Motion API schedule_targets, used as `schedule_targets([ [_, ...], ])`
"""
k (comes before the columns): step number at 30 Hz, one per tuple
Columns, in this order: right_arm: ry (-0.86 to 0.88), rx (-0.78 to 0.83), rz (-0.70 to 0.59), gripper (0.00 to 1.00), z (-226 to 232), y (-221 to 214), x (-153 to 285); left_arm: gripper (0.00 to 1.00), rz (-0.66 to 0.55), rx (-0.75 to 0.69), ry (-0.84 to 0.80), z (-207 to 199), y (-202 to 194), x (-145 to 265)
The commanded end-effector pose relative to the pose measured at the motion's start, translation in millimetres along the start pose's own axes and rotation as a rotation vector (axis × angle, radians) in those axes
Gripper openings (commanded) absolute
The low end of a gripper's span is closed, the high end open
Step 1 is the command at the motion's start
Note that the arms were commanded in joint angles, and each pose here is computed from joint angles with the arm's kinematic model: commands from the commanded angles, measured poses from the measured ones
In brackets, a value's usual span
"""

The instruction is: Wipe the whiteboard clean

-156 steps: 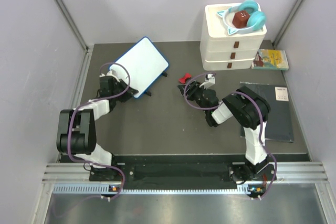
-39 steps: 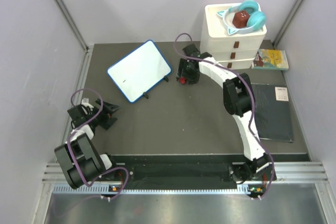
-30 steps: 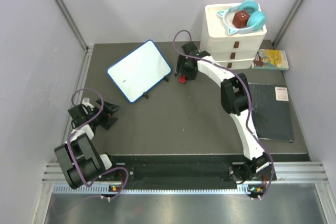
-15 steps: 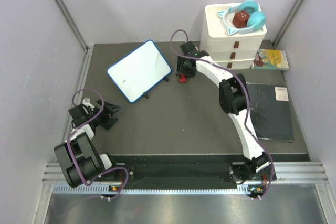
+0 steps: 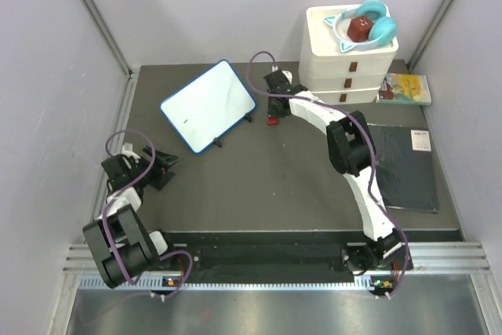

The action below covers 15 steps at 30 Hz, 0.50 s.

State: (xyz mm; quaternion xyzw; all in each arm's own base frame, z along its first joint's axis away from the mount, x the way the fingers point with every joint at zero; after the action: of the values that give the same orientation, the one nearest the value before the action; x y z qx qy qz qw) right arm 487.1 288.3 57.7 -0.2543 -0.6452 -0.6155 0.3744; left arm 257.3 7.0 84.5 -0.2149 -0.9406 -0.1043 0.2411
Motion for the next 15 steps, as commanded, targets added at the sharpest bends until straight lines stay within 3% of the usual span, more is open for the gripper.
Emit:
schedule_targets([
  [1,0.022,0.059,0.126,0.0,2,-50,11,0.84,-0.082,-0.146,-0.137,-36,11,9],
  [5,0.149,0.045,-0.012,0.0,23,-25,43,0.83,-0.135,-0.186,-0.149,-33,8,12],
  [11,0.298,0.058,-0.172,0.0,63,7,100,0.65,-0.085,-0.128,-0.252,-24,-5,-1],
  [15,0.47,0.01,-0.224,0.0,97,22,121,0.62,-0.092,-0.115,-0.223,-13,-7,-12],
])
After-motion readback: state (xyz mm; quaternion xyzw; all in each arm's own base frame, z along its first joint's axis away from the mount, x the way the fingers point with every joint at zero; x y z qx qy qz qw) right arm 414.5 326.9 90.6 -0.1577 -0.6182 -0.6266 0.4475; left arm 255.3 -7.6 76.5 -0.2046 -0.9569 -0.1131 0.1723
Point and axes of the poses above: each gripper's point midway between its finger pads, its own x axis back along the fingers, its own z axis along the line the jaws close on, y = z × x, the point moved 3 cm from there along x, back along the fingers, and after that the axes turned 10 degrees about x, right-handed, at the moved point
